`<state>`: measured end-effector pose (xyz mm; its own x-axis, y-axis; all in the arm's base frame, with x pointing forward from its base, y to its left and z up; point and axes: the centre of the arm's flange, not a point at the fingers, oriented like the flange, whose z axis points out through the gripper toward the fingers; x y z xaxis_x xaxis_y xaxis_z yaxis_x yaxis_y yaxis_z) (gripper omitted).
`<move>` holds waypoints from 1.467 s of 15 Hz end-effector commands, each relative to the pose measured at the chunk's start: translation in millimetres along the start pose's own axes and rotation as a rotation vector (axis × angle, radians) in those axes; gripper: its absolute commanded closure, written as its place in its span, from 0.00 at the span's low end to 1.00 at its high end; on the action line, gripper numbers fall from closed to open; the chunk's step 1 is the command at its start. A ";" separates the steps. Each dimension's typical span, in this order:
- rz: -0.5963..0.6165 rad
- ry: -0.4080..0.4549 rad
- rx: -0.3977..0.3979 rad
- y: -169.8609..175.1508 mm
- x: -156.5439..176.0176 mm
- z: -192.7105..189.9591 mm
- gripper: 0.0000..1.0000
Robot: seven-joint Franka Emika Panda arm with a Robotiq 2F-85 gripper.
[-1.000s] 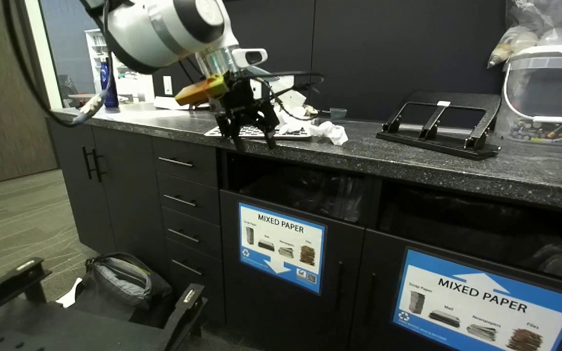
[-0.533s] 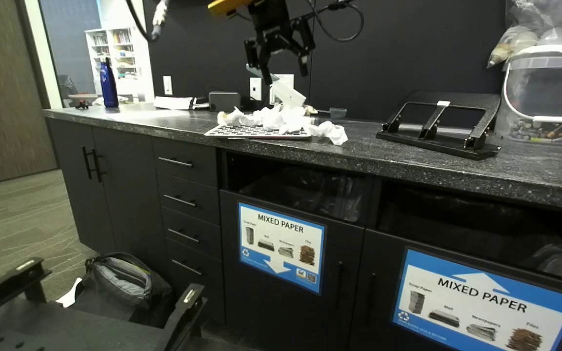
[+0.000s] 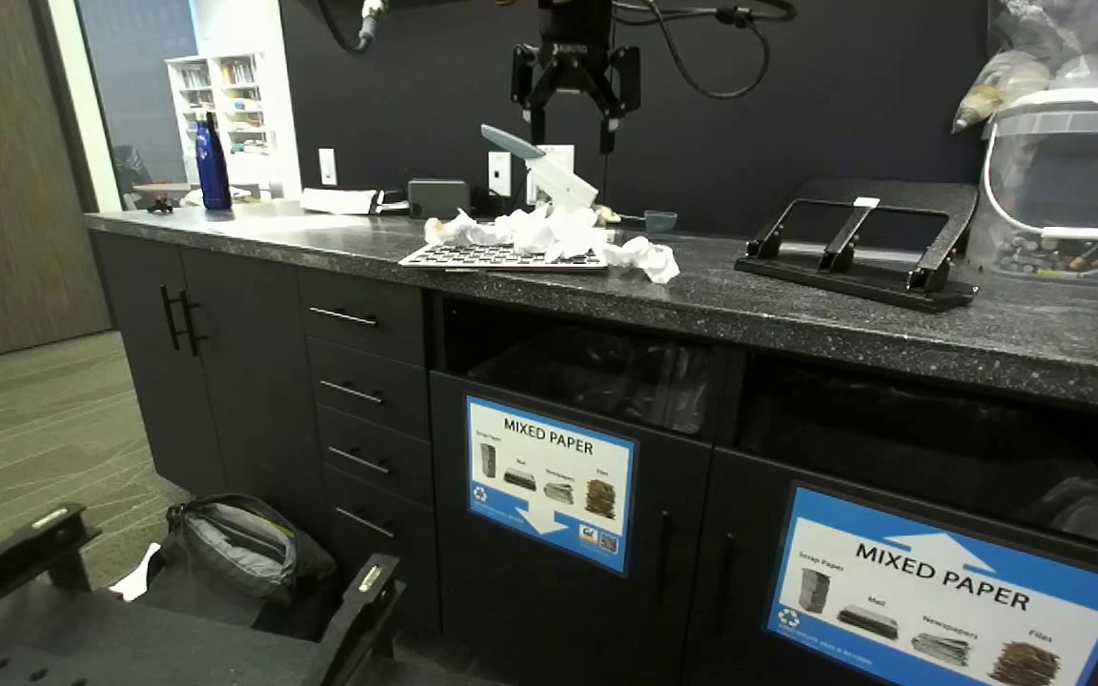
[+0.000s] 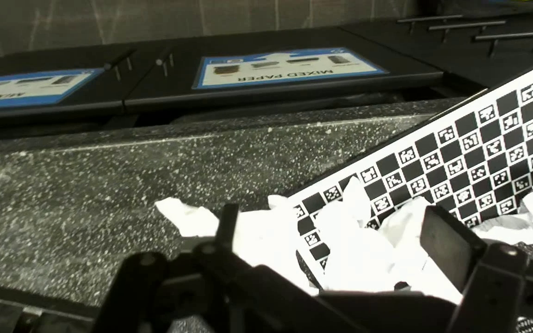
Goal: Put the papers in the bin to the left
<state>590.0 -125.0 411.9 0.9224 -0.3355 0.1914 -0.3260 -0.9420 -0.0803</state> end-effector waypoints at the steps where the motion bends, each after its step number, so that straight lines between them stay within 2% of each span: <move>1: 0.010 -0.077 0.031 3.5 49.7 44.2 0.00; 4: 0.010 -0.085 -0.006 10.5 69.1 74.2 0.00; 12: -0.060 -0.062 -0.153 19.9 106.2 108.9 0.00; 19: -0.049 -0.071 -0.176 44.4 119.0 141.8 0.00; 20: -0.047 -0.065 -0.177 47.9 120.1 144.6 0.25; 21: -0.044 -0.069 -0.175 51.5 121.1 146.8 0.26; 22: -0.039 -0.071 -0.175 54.0 120.9 150.5 0.32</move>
<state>699.5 -205.5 284.8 0.9461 -0.3033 0.1138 -0.3142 -0.9447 0.0944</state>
